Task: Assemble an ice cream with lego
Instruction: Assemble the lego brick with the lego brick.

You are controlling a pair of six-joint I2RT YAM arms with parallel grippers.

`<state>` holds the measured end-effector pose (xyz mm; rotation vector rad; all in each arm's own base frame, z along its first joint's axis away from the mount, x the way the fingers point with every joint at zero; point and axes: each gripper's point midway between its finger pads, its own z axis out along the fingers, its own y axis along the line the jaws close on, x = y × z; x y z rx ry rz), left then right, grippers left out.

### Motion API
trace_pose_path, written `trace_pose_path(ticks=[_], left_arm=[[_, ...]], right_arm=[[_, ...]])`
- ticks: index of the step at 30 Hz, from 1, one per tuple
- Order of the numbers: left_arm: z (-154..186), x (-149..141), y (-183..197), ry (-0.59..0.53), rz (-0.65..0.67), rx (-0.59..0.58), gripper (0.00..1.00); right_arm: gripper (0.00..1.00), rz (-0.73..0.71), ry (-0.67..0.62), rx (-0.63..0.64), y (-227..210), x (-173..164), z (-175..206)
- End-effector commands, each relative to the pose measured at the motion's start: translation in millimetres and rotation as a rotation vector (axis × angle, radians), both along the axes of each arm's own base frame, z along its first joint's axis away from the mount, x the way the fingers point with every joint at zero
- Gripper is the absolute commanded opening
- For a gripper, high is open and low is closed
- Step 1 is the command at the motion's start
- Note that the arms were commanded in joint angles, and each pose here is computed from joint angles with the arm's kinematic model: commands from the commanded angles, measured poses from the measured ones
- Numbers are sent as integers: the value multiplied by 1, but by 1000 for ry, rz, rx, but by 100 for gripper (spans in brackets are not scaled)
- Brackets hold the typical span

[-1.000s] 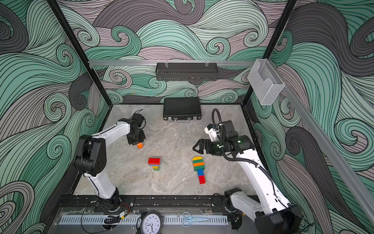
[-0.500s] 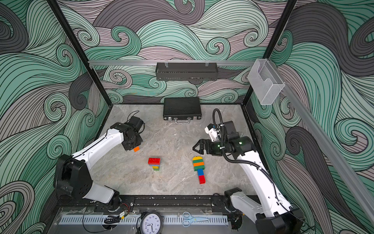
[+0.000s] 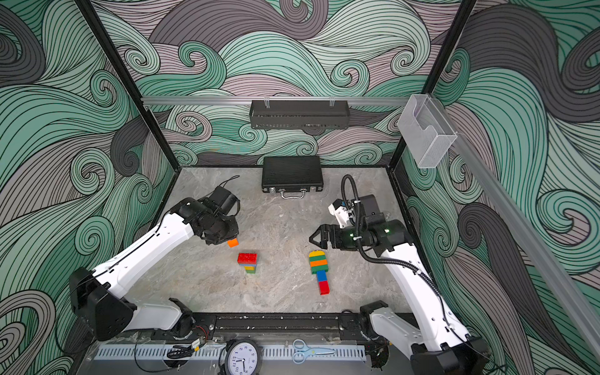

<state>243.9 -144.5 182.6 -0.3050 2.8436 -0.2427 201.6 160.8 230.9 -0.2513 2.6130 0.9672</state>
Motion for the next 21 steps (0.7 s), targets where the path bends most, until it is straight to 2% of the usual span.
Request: trace_pose_path(ticks=[1,4,6,10,12,14,16,21], left_arm=[[19,-29,-5,21,-314,13,0],[24,-42,-5,19,-479,32,0],[30,-46,-14,-49,-601,11,0],[57,-49,-35,-300,-843,-59,0],[74,-50,-38,-434,-946,-49,0],[84,-55,-40,-508,-1040,-37,0],[84,-59,-42,-506,-1105,-38,0],[65,-86,-38,-314,-1333,-37,0]], right_arm=[[99,48,-25,13,4,-5,8],[99,58,-32,15,5,-2,10],[99,62,-34,14,6,-1,11],[99,71,-37,10,6,1,14],[99,73,-38,8,6,1,15],[99,76,-38,6,7,2,15],[99,81,-34,9,8,3,15],[99,99,-30,-2,9,5,16]])
